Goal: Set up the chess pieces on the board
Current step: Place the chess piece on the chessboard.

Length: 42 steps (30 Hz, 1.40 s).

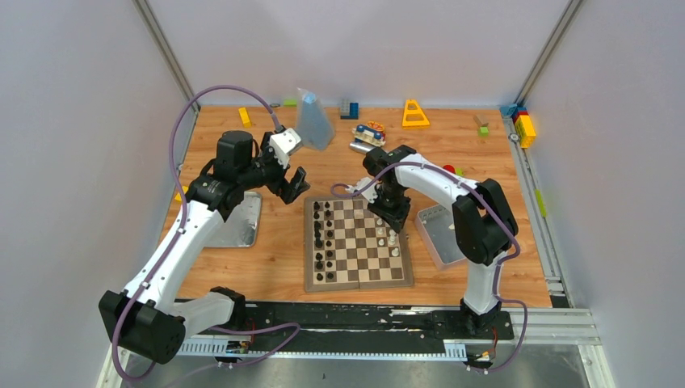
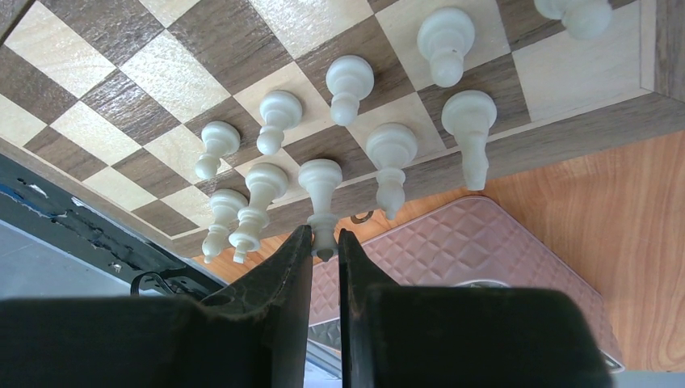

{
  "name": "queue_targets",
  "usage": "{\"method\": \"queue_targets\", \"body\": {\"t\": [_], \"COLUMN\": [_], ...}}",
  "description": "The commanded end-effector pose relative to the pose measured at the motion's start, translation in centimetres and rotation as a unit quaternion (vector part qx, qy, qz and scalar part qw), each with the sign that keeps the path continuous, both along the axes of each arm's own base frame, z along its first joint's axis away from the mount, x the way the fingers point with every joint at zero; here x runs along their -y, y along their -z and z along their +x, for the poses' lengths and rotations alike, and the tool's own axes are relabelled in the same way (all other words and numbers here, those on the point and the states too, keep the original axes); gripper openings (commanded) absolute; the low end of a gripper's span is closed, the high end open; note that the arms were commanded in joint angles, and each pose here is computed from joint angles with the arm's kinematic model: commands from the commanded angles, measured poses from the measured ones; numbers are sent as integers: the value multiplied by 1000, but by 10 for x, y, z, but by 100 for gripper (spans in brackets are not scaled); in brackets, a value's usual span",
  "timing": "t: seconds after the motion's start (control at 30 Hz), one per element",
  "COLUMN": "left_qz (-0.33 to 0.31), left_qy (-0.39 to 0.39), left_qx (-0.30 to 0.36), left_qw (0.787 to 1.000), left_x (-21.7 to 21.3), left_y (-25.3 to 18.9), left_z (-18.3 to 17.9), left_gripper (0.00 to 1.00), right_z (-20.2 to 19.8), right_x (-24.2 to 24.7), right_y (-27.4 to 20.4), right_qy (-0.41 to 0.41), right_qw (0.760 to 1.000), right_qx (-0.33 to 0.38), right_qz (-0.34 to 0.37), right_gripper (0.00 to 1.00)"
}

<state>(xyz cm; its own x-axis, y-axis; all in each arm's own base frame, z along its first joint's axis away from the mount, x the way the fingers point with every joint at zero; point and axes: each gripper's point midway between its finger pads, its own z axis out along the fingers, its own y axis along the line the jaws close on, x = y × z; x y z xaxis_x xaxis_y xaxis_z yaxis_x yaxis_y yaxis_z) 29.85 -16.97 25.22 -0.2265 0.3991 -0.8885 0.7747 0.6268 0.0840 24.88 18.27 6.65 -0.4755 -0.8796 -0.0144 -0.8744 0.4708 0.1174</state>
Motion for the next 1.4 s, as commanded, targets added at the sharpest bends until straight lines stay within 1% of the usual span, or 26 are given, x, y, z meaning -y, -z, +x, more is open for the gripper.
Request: {"method": "queue_targets", "body": {"t": [0.0,0.4,0.57,0.77,0.9,1.13,1.37], "left_qz": [-13,-14,-14,-15,-15,-15,-16], "left_qy": [3,3,3,4,3,3,3], "left_qx": [35,32,31,32,31,30,31], "left_qw": [999,999,999,999,999,999,999], "left_x": [0,0,0,0,-1,-1,-1], "left_y": [-25,-23,-22,-23,-22,-21,-20], "left_z": [1,1,2,1,1,2,2], "left_gripper": [99,100,100,100,100,100,100], "right_z": [7,9,8,9,9,9,10], "right_x": [-5,-8,-8,-8,-7,-8,-8], "right_y": [-4,-4,-3,-4,-4,-6,-8], "right_qy": [-9,-9,-9,-9,-8,-9,-8], "right_qw": [1000,1000,1000,1000,1000,1000,1000], "right_qx": [13,13,14,16,17,20,23], "right_qz": [-2,-2,-4,-5,-7,-6,-4], "right_gripper": [0,1,6,17,20,27,29]}}
